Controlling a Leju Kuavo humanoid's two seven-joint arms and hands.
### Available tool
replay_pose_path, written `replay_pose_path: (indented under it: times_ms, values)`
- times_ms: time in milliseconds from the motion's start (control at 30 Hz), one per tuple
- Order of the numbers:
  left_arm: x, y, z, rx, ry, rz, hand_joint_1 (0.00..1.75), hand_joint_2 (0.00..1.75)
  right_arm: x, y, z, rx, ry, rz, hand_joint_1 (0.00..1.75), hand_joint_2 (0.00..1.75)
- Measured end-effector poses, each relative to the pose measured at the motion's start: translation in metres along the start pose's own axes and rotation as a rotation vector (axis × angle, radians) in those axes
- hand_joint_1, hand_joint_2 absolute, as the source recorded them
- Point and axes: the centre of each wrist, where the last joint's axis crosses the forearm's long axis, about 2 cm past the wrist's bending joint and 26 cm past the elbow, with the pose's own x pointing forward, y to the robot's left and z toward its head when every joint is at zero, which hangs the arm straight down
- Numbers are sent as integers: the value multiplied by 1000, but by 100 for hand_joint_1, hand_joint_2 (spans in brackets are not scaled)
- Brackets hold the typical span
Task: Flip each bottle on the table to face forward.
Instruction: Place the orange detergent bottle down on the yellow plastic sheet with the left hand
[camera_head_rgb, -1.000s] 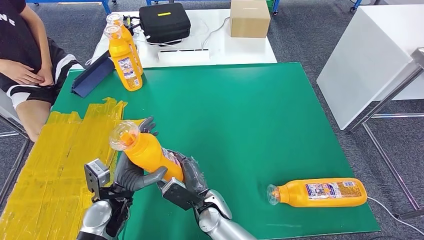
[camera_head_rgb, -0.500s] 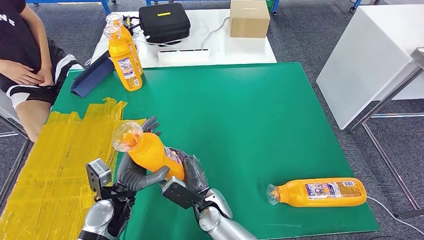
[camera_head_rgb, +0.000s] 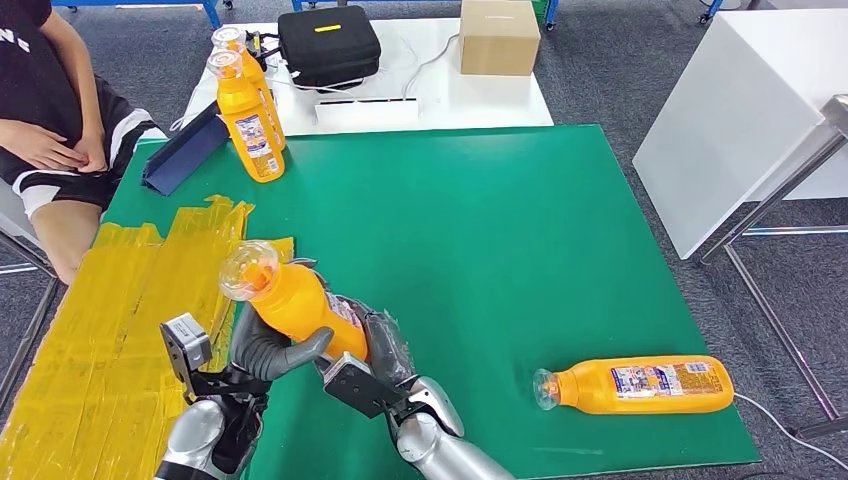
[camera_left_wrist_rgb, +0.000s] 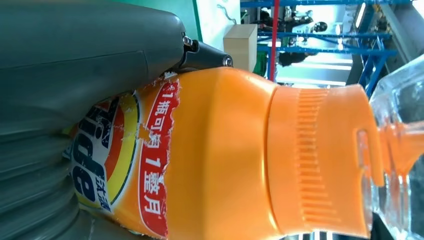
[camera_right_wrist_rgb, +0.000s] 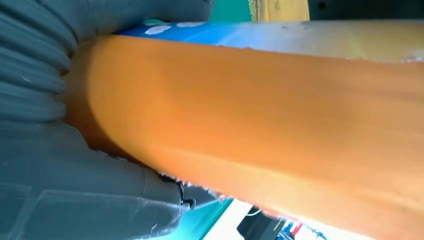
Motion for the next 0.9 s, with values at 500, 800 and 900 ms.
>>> replay_pose_path:
  times_ms: [500, 800, 900]
  values:
    - [59, 14, -18, 452, -322, -1197, 175, 175, 39, -64, 2, -318, -124, -259, 0, 0]
    - [61, 45, -33, 465, -78, -1768, 175, 175, 57, -116, 22, -546, -233, -195, 0, 175]
    - [46, 60, -43, 396, 127, -1903, 175, 175, 62, -135, 31, -622, -261, -176, 0, 175]
